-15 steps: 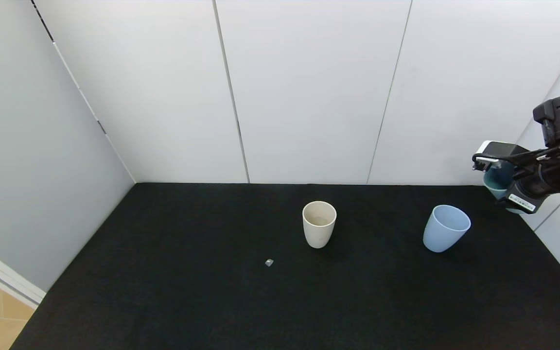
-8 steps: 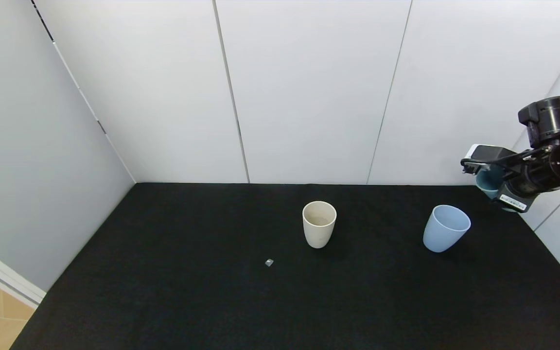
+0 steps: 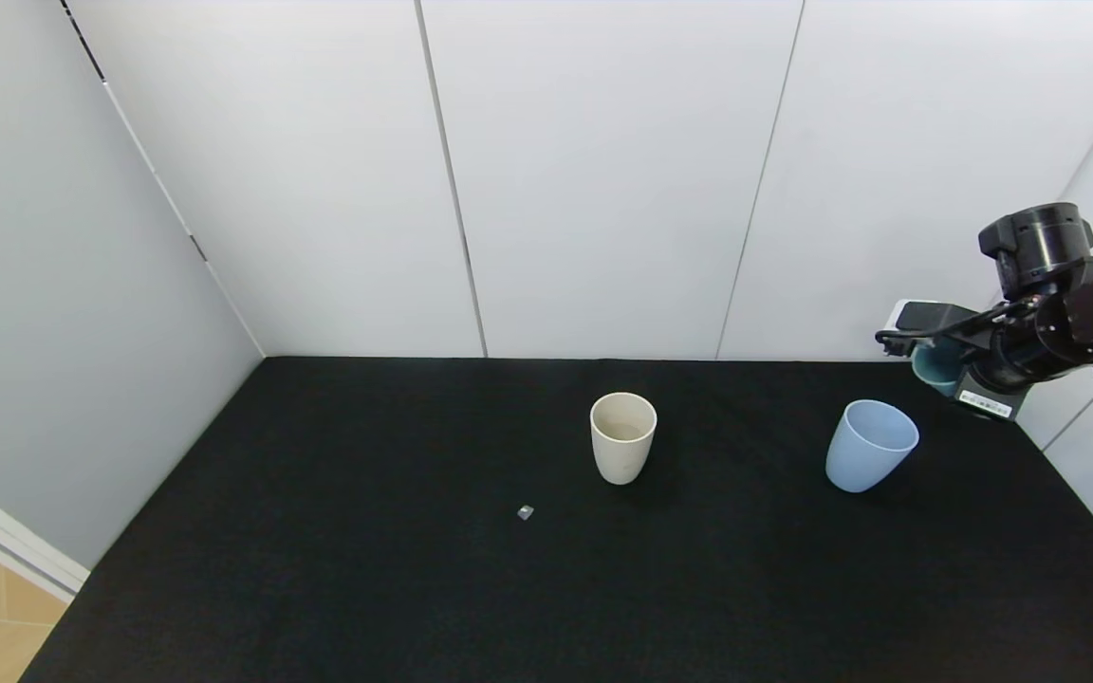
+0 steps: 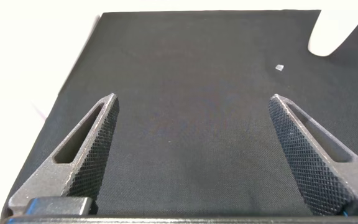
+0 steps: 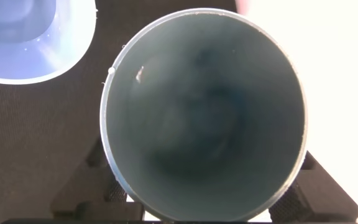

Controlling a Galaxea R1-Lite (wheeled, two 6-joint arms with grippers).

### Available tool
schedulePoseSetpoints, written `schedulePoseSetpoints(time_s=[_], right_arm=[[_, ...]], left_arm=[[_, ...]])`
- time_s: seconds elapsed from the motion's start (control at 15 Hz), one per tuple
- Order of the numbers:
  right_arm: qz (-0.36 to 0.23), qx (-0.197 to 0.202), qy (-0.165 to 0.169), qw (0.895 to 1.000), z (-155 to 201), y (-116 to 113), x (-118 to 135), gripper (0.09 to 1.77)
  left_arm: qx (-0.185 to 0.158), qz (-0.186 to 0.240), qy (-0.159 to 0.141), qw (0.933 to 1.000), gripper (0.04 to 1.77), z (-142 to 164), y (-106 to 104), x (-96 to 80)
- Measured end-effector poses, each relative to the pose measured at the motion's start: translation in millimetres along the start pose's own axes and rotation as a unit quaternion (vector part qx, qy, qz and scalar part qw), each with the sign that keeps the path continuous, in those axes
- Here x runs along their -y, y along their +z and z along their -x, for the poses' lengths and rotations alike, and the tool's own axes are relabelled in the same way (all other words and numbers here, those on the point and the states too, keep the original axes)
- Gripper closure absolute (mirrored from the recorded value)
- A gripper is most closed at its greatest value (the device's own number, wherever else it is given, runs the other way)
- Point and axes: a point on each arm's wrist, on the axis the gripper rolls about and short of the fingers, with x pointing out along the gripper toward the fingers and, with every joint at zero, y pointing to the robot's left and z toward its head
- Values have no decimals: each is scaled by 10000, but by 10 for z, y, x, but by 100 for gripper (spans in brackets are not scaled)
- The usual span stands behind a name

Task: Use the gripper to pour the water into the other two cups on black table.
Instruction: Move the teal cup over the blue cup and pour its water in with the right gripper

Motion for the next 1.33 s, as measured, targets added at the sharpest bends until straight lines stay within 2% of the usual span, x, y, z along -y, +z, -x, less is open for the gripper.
schedulePoseSetpoints(time_s=[0.93,1.33], right_arm=[[832,-327,-143,9959,-89,149,-99,66],[1132,-294,-164,9930,-90,202,-100,66]], left_arm=[[0,0,-2,10000,9,0,0,0],[0,0,-2,10000,9,0,0,0]])
